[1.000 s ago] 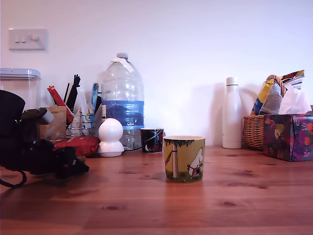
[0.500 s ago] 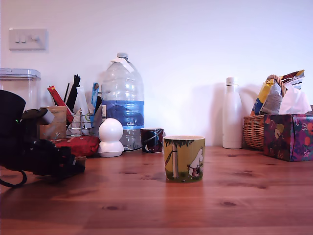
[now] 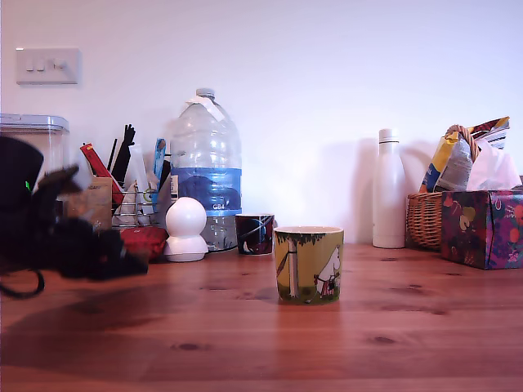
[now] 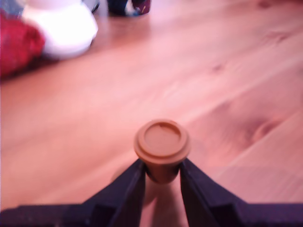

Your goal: Pick up the coffee capsules from the table one by one and drop them inside the nearest coffee cup

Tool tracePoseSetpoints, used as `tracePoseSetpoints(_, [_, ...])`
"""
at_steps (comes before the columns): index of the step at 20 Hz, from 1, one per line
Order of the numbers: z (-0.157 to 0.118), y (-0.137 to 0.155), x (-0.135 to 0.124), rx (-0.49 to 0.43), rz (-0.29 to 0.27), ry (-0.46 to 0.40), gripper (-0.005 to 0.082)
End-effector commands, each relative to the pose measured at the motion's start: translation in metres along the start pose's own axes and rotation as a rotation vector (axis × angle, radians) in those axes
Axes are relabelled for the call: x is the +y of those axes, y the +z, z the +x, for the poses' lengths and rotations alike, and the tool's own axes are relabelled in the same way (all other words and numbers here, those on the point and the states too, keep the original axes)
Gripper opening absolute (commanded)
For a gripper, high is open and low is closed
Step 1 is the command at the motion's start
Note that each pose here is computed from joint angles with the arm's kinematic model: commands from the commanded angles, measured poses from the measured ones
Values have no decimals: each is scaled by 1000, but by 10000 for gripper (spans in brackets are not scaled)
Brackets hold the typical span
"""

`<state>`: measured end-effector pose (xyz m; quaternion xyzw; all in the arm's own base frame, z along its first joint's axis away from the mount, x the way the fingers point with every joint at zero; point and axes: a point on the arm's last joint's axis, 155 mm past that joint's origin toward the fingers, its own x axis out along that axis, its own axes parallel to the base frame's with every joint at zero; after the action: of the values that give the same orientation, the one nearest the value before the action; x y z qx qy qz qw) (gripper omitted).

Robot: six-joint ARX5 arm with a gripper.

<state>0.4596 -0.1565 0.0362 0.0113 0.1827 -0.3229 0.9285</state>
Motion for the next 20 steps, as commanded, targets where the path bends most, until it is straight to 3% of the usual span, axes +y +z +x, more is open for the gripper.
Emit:
tracePoseSetpoints(1, [-11, 27, -12, -46, 27, -17, 140])
tracePoseSetpoints(11, [-68, 69, -91, -116, 102, -114, 127])
tracePoseSetpoints(20, [-89, 72, -165, -57, 122, -283, 92])
